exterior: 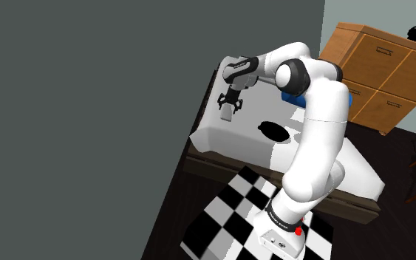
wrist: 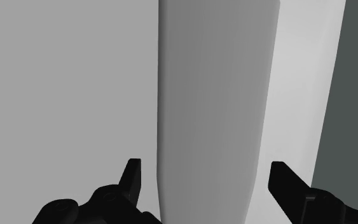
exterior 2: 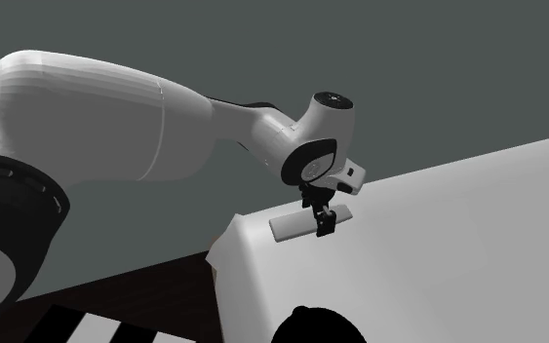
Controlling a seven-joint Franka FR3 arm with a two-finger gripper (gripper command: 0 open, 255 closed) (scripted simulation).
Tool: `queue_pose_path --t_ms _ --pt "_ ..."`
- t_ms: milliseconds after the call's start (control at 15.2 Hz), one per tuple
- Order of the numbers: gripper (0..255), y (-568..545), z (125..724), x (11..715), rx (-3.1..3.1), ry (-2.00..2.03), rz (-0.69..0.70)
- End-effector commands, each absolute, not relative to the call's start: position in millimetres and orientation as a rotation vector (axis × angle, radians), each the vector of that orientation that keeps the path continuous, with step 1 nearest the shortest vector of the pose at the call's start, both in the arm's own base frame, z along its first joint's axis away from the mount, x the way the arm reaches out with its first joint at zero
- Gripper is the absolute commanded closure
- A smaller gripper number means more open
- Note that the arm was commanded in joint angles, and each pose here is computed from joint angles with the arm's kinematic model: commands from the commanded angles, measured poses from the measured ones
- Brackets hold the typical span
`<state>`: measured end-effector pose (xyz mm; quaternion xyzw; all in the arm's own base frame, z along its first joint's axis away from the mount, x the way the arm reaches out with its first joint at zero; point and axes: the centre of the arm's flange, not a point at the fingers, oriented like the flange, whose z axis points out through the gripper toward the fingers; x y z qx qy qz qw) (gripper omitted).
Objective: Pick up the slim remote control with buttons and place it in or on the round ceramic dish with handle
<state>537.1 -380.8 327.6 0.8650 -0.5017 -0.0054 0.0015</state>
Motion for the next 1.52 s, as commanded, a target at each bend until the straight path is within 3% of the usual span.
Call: queue_pose_path --t_ms 0,66,132,726,1452 --pt "0 -381 327 537 2.715 -1.575 -0.017" --pt "0 -381 327 537 2.715 -1.575 -0.017" --pt "255 -381 327 537 2.715 -1.575 -0.017" --pt "255 -381 327 537 2.715 -1.575 -0.017" --pt "255 -381 386 537 2.715 -1.575 -0.017"
